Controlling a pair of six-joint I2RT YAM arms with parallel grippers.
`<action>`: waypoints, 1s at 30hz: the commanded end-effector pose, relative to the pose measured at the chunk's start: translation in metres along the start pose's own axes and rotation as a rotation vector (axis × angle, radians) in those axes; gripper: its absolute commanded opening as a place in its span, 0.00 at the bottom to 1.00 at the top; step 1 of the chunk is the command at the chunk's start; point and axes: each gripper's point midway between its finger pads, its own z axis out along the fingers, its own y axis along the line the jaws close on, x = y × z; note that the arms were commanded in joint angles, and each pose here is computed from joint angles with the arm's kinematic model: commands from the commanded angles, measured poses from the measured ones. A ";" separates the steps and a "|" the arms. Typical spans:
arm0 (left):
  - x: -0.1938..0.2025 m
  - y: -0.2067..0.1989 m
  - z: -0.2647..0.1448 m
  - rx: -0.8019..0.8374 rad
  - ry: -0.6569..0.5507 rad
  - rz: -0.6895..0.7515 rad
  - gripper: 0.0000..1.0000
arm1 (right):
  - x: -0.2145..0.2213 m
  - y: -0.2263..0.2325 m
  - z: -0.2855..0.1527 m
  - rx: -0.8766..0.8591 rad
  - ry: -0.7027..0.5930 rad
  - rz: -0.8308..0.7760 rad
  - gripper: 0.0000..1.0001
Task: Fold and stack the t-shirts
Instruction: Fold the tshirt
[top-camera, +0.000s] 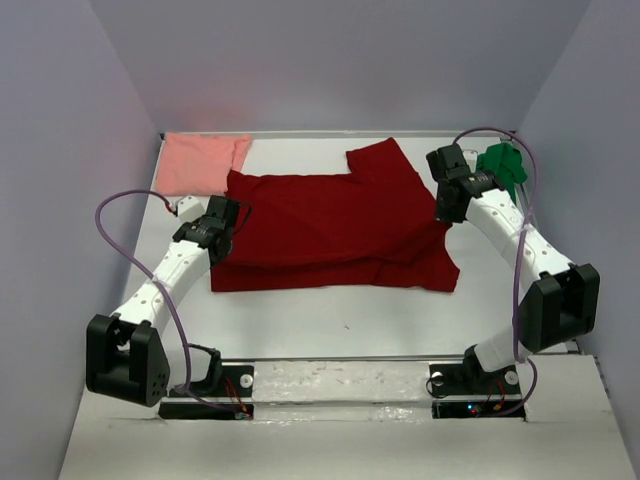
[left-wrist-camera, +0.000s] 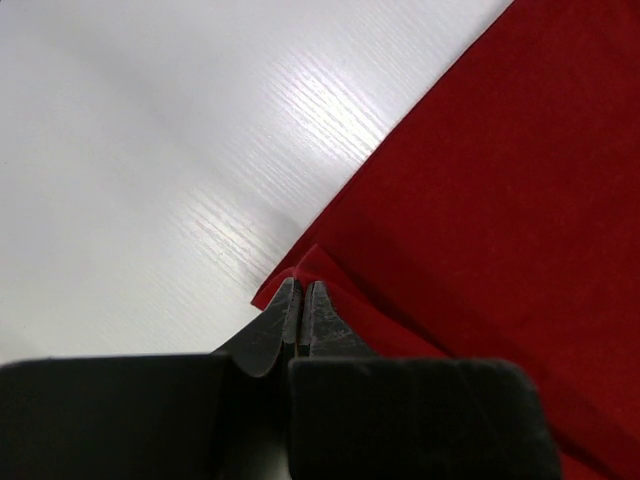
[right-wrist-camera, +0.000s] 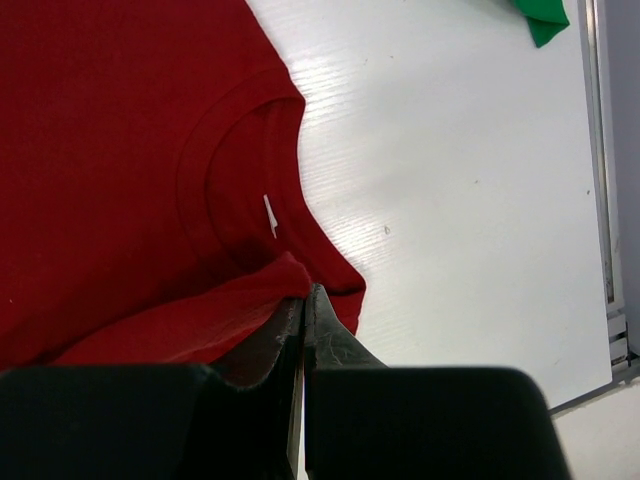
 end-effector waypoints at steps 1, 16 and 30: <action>-0.018 -0.002 0.000 -0.012 -0.047 0.001 0.00 | -0.027 0.003 -0.005 -0.015 -0.067 0.030 0.00; -0.027 -0.014 0.006 0.020 -0.073 0.059 0.00 | -0.021 0.003 0.011 0.007 -0.030 0.031 0.00; -0.032 -0.032 0.017 0.046 -0.070 0.147 0.01 | -0.015 0.018 0.034 -0.022 0.006 0.026 0.00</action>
